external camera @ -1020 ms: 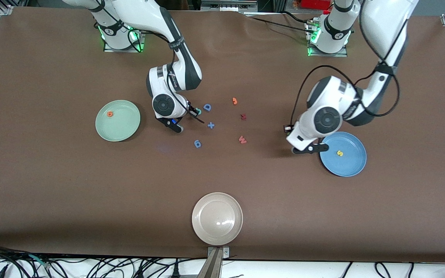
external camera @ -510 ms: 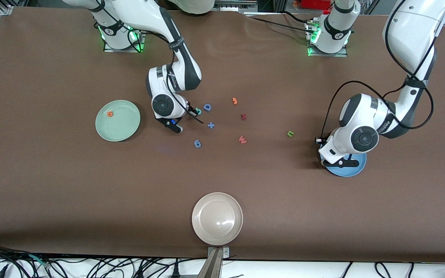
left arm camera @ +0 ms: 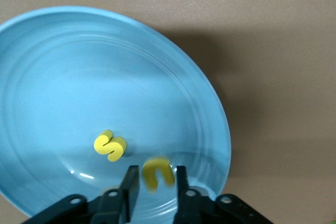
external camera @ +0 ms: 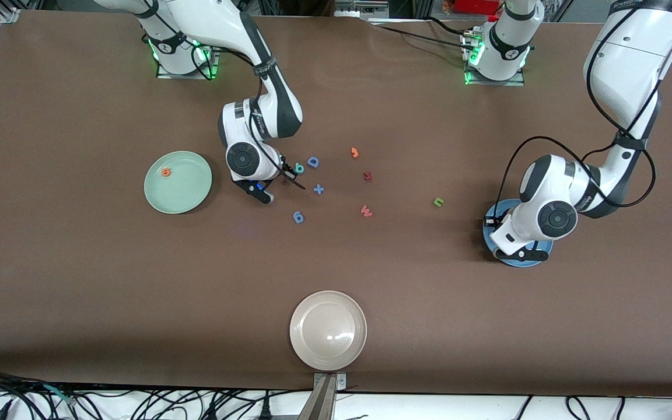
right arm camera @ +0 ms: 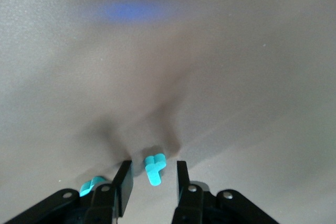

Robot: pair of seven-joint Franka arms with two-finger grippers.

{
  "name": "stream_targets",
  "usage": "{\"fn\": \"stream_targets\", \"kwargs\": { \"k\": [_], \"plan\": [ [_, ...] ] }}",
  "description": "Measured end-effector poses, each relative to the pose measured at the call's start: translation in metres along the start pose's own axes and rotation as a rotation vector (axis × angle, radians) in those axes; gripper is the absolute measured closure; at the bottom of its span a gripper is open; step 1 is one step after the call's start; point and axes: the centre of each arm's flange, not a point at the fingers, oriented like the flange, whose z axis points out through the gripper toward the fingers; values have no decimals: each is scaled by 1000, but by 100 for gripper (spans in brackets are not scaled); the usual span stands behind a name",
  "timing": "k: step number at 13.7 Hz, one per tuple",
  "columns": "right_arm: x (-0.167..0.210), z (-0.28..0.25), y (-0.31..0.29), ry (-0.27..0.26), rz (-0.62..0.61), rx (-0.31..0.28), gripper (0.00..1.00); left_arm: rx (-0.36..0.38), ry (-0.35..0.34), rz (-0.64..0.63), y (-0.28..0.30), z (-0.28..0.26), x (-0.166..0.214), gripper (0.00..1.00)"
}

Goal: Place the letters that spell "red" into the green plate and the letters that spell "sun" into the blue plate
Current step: 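Drop the yellow u on the blue plate while the right gripper grasps r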

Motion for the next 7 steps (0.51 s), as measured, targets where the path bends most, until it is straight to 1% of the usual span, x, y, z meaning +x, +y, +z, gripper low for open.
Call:
{"fn": "stream_targets", "kwargs": {
  "k": [1,2,4,5,6,7],
  "plan": [
    [0,0,0,1,0,0,70,-1,4,0,0,-2,1,48],
    [0,0,0,1,0,1,70,-1,8,0,1,-4,1,37],
    [0,-1,0,1,-1,2,83,-1,19,0,1,-12,2,20],
    [-1,0,0,1,-1,1,84,1,22,1,1,-16,1,9],
    [-1,-1,0,1,-1,1,84,3,26,1,2,-21,1,1],
    [-1,-1,0,1,-1,1,84,4,31,3,3,-25,0,0]
  ]
}}
